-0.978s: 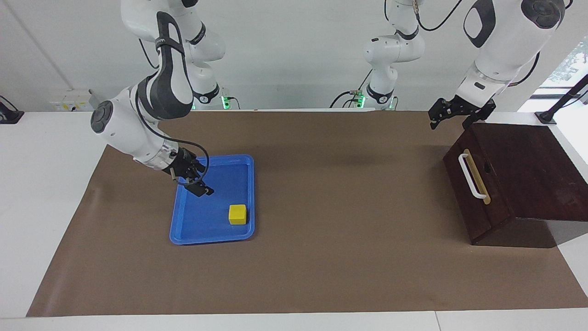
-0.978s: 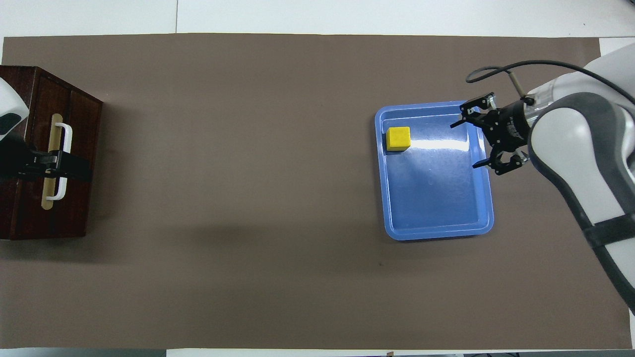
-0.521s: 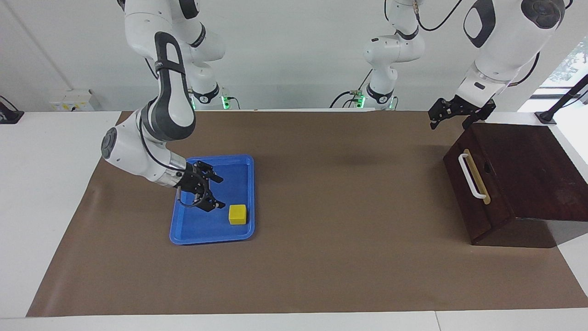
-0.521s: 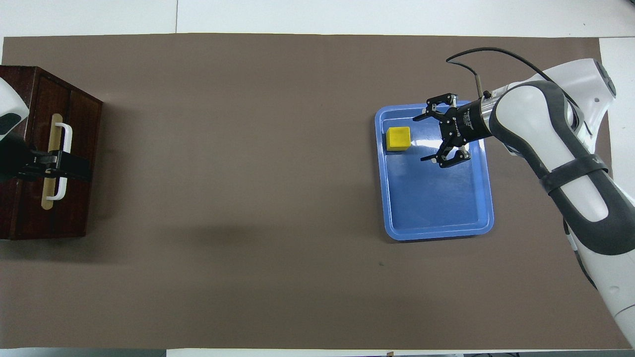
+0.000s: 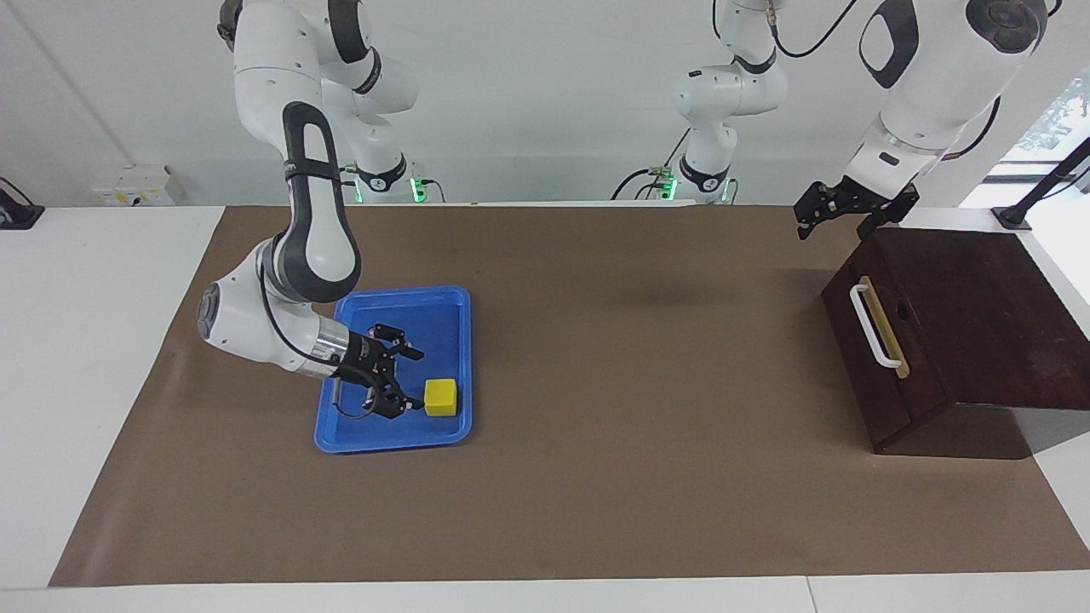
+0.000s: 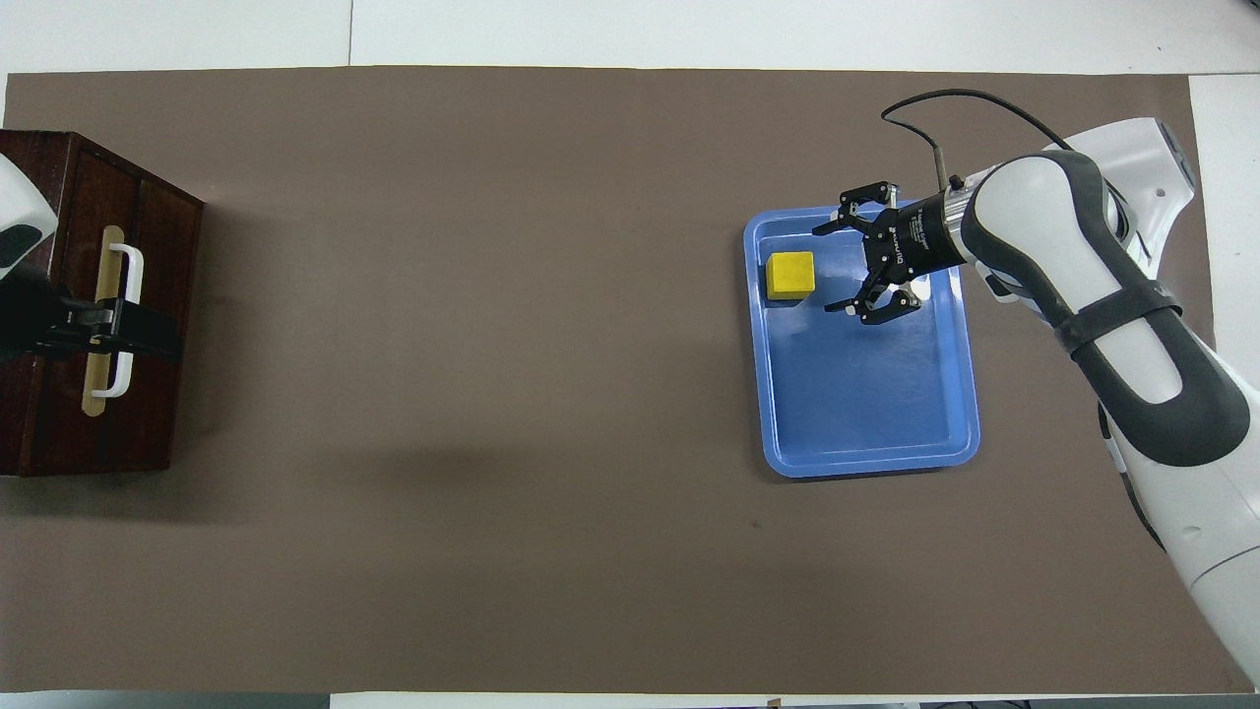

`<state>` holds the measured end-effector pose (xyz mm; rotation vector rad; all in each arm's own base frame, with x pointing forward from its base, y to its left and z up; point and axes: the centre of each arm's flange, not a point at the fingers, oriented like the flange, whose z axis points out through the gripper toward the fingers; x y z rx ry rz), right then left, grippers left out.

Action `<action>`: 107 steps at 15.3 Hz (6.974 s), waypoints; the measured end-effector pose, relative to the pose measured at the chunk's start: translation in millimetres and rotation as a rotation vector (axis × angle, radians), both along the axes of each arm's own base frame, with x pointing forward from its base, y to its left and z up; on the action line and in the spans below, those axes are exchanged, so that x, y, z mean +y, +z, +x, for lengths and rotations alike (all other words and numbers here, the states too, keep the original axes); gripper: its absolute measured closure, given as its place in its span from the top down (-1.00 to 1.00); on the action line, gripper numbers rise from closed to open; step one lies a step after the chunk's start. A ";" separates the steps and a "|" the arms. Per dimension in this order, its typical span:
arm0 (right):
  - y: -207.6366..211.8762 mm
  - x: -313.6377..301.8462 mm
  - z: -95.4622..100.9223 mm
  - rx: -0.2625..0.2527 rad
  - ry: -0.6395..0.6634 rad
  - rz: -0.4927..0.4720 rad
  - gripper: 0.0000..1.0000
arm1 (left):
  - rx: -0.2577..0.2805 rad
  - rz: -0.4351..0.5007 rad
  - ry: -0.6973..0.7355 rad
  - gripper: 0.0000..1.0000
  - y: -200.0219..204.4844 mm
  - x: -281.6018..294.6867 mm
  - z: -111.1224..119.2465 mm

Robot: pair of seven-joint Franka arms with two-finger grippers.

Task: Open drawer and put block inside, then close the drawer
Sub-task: 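Lower the open right gripper around the yellow block, then close the right gripper on the block while the left gripper grips the drawer handle, then pull the wooden drawer open with the left gripper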

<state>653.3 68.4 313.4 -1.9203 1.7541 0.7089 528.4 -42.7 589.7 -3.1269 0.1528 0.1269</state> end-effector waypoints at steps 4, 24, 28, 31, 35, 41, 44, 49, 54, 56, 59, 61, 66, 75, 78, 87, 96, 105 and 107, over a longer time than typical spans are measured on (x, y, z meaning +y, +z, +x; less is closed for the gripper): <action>-10.8 0.4 2.1 0.001 -0.010 -0.008 1.00 | 0.000 0.000 0.000 1.00 0.0 0.0 0.0; -31.0 21.9 -1.8 -0.019 -0.008 -0.042 1.00 | -0.066 0.408 -0.167 1.00 -75.4 -24.8 42.3; -31.1 22.2 -1.9 -0.020 -0.008 -0.042 1.00 | -0.049 0.469 -0.188 1.00 -122.7 -29.9 55.2; -31.4 21.9 -2.0 -0.019 -0.008 -0.042 1.00 | -0.055 0.484 -0.205 1.00 -148.3 -29.0 52.0; -31.5 21.3 -2.0 -0.019 -0.009 -0.043 1.00 | -0.048 0.484 -0.211 1.00 -163.9 -25.8 44.7; -31.9 20.4 -1.7 -0.022 -0.013 -0.046 1.00 | -0.049 0.528 -0.219 1.00 -168.6 -13.1 40.9; -36.2 17.9 -2.5 -0.031 -0.029 -0.058 0.81 | -0.058 0.544 -0.187 1.00 -170.5 -10.5 40.4; -38.2 22.9 -3.0 -0.033 -0.046 -0.069 0.10 | -0.084 0.571 -0.116 1.00 -181.1 -9.5 36.8; -37.2 26.0 -2.5 -0.037 -0.046 -0.071 0.10 | -0.103 0.566 -0.066 1.00 -187.7 2.8 36.9; -32.6 27.4 -1.6 -0.035 -0.037 -0.064 0.10 | -0.116 0.577 -0.064 1.00 -187.0 12.9 39.2; -11.9 29.5 2.0 -0.019 -0.007 -0.034 0.10 | -0.131 0.576 -0.068 1.00 -189.3 17.8 40.3; 8.5 30.7 5.5 -0.015 0.004 -0.022 0.10 | -0.139 0.571 -0.072 1.00 -191.2 18.5 40.5; 93.8 40.4 5.8 -0.012 0.078 -0.037 0.10 | -0.126 0.598 -0.124 1.00 -212.9 15.6 41.3; 246.7 53.1 -29.8 -0.043 0.115 -0.050 0.10 | -0.149 0.588 -0.139 1.00 -214.7 12.3 44.4; 264.4 61.1 -31.2 -0.038 0.082 -0.051 0.10 | -0.153 0.587 -0.144 1.00 -214.5 10.2 44.6; 277.8 78.2 -37.7 -0.010 0.041 -0.055 0.10 | -0.171 0.572 -0.190 1.00 -213.8 4.5 47.1; 274.6 73.8 -37.8 0.007 0.022 -0.058 0.10 | -0.176 0.565 -0.223 1.00 -219.4 3.9 49.8; 258.2 71.9 -39.4 0.039 0.016 -0.063 0.10 | -0.171 0.562 -0.260 1.00 -219.8 -0.9 49.8; 258.7 71.9 -39.6 0.038 0.016 -0.063 0.10 | -0.173 0.555 -0.263 1.00 -219.6 -6.1 49.4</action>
